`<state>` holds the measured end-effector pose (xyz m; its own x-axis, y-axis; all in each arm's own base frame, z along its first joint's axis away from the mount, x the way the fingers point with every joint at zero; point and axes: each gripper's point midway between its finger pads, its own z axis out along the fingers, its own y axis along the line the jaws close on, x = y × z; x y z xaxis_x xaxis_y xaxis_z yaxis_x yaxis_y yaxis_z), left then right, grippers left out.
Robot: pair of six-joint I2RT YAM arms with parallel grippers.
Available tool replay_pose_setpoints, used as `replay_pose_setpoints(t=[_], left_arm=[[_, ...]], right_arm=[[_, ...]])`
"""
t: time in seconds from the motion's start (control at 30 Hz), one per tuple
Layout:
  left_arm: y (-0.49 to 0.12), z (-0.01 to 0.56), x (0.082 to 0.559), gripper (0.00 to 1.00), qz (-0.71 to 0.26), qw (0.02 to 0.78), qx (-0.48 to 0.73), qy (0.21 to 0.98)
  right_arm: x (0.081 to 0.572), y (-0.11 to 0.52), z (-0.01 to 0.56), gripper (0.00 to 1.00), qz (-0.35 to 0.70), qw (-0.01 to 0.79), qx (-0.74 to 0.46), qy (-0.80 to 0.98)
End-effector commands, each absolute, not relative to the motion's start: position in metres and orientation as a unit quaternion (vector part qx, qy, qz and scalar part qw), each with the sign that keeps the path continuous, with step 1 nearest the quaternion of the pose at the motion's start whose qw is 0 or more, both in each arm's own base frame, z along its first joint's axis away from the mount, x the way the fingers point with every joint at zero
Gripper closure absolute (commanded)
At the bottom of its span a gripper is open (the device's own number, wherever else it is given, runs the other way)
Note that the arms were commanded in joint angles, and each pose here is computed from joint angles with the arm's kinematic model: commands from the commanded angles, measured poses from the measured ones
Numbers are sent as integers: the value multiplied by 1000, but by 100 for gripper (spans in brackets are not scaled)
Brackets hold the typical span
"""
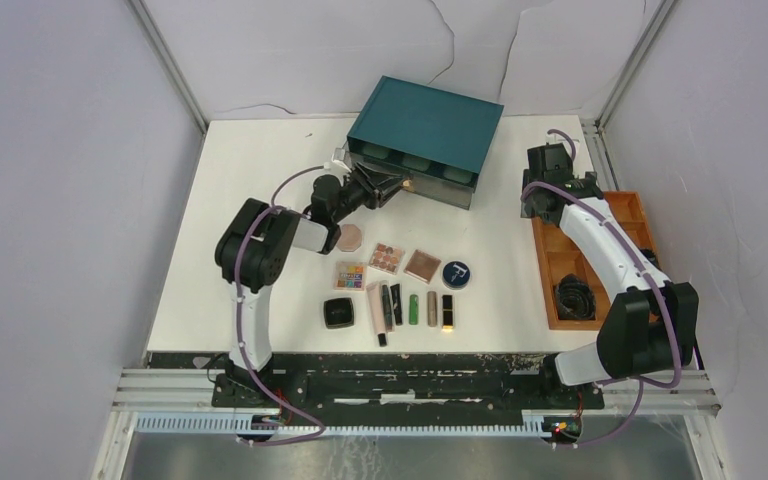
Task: Organize the makeup
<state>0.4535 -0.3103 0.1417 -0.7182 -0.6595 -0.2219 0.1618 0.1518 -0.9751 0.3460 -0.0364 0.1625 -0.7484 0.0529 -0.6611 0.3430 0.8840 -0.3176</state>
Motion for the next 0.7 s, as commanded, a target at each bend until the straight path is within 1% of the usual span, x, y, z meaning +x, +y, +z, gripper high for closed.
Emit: replay_pose_setpoints(t=[0.0,0.2,0.47,0.53,0.57,0.63,0.67], left_arm=[[-314,159,423,97,-641,325,-126,683],[-308,141,403,97,-631,312,-123,699],[-304,127,390,96,-614,303,-114,719],[-303,122,391,91,-610,300,-118,724],[-304,121,391,87,-610,298,-117,725],[-305,122,393,77,-610,300,-114,724],[-305,122,394,70,-609,301,-112,725]], right_arm=[[351,-33,169,5,-206,353,117,905],[349,-32,165,5,-201,352,122,906],[347,-31,164,5,-199,352,121,907],[347,-31,164,5,-197,352,121,907],[347,-31,164,5,-198,351,121,907],[347,-31,165,5,-198,352,119,907],[347,-31,166,5,-198,353,118,907]])
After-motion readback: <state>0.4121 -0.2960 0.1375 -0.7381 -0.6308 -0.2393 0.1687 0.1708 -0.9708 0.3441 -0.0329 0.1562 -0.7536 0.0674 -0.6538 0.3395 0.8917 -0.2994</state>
